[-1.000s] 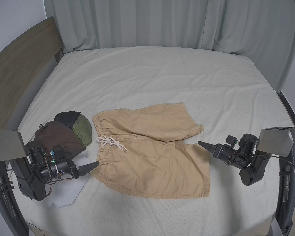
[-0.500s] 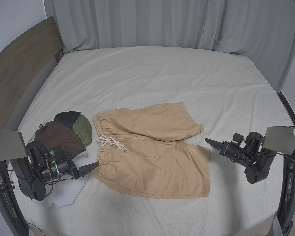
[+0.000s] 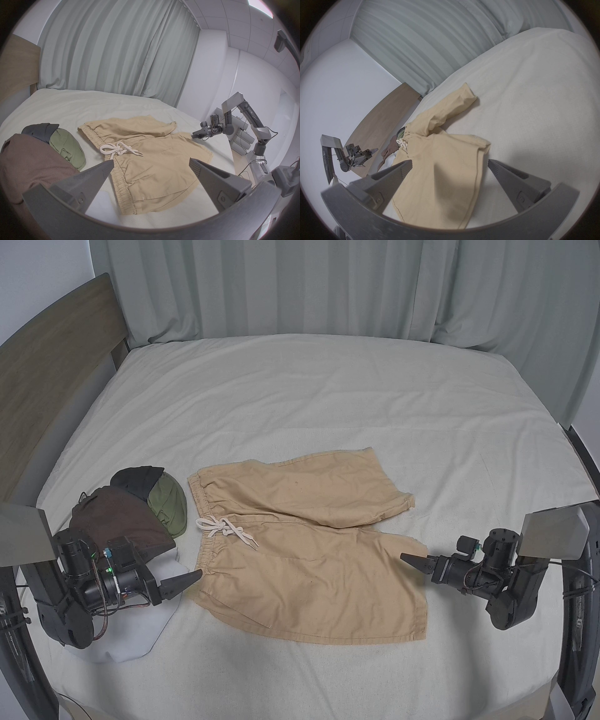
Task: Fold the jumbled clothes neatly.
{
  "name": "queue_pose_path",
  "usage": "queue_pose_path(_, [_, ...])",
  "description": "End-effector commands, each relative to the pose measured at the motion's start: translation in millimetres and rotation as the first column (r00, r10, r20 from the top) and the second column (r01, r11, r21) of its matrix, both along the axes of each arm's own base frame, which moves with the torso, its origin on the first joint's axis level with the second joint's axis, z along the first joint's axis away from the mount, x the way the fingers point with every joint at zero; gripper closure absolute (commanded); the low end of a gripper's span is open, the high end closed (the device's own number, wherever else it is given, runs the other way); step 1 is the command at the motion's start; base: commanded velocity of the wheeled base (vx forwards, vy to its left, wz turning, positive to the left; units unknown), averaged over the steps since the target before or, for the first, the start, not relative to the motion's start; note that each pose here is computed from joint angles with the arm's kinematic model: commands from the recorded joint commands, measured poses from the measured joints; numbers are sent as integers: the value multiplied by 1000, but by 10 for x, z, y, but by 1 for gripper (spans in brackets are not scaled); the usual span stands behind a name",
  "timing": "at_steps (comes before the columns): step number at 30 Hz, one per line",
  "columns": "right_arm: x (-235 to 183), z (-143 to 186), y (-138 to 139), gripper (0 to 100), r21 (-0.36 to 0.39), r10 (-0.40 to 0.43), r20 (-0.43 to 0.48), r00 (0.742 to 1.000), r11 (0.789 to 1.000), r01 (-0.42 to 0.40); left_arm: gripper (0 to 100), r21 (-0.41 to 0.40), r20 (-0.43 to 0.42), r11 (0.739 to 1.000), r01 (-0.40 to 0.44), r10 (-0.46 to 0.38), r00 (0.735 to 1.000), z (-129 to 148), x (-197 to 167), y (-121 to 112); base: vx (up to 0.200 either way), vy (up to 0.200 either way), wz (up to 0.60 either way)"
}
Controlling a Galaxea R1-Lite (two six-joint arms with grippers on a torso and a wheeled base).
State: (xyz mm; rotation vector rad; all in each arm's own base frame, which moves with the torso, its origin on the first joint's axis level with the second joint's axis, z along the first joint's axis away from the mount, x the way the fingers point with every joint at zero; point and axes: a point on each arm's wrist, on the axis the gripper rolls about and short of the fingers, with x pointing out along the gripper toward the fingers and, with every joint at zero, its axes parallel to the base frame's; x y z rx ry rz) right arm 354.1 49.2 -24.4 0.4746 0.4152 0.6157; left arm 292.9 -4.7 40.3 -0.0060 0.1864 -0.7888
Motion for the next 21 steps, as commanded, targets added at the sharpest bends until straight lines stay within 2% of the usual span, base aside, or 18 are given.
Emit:
queue_pose_path(1, [13,8,94,0,5,26,10,1000,1000,-27,0,0,-5,1000,0,0,1000,-11,-2,-1,0,0,0])
queue_pose_path(5, [23,119,112,0,11,30,41,999,999,-30,0,-1,-8,1000,3,-3,1000,-17,-5,-6,0,0,0])
queue_pose_path(6, [25,267,107,0,20,28,77,997,999,-30,0,-1,-9,1000,3,-3,1000,-21,-5,-6,0,0,0])
queue_pose_path(12, [112,559,17,0,89,-6,133,991,996,-6,0,-1,-21,1000,6,-6,1000,-60,0,-15,0,0,0])
queue_pose_path(21, [185,501,-79,0,92,-34,131,991,996,22,0,-1,-20,1000,6,-6,1000,-59,4,-14,0,0,0])
